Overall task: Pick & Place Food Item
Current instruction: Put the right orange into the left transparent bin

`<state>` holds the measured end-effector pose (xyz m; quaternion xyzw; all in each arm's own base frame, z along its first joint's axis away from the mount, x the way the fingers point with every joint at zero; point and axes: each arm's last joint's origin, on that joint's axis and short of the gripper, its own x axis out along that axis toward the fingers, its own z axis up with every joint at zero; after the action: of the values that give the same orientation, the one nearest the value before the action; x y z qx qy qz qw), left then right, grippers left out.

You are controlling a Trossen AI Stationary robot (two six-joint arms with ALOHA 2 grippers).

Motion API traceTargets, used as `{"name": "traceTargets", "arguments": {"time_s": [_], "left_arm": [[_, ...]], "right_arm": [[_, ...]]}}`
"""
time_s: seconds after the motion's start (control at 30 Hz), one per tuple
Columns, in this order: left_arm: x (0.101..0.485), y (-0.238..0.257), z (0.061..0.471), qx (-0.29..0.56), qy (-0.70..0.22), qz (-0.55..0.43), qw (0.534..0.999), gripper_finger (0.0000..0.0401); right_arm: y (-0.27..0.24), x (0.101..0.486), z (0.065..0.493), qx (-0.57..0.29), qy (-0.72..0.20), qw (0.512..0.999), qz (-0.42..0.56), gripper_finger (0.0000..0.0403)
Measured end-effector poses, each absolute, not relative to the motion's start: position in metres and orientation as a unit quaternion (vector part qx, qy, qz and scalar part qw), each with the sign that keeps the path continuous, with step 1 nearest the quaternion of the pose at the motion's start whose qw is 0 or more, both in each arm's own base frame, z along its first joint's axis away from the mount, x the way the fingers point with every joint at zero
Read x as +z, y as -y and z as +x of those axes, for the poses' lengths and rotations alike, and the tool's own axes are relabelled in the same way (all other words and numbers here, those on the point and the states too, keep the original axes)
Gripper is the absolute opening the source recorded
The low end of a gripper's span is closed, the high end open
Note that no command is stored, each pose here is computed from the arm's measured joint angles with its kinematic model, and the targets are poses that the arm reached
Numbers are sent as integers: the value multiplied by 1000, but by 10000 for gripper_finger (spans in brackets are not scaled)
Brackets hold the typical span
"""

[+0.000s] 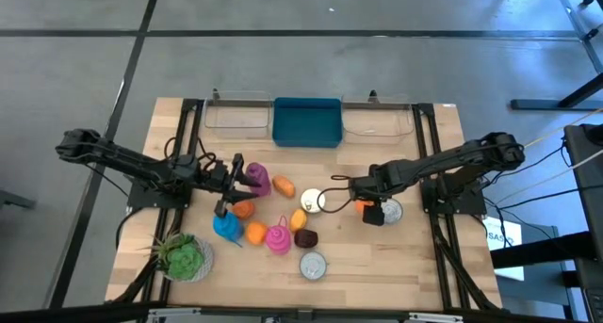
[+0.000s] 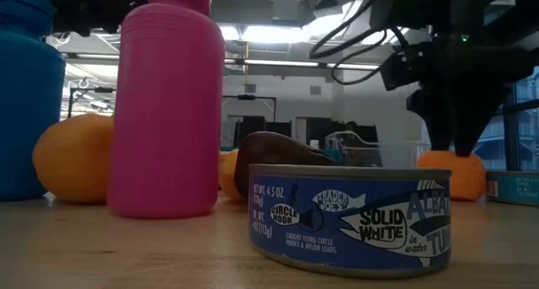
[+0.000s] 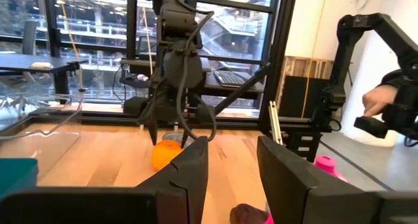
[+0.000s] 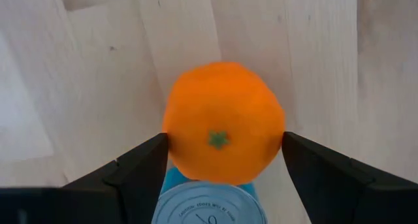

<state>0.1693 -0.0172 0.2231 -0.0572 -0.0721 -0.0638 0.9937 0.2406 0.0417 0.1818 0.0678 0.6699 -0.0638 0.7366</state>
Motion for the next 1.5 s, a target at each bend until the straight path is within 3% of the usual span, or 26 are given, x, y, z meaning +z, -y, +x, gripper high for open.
{"name": "traceTargets", "arguments": {"time_s": [0.33, 0.63, 1.5], "left_arm": [[223, 18, 169, -65, 72, -58, 994, 125], [223, 18, 169, -65, 72, -58, 994, 125], [223, 18, 169, -65, 72, -58, 994, 123]], "right_arm": [[-42, 172, 245, -57, -631, 769, 79, 297], [-44, 159, 253, -42, -649, 755, 89, 296], [-45, 160, 256, -20, -638, 766, 77, 237]]}}
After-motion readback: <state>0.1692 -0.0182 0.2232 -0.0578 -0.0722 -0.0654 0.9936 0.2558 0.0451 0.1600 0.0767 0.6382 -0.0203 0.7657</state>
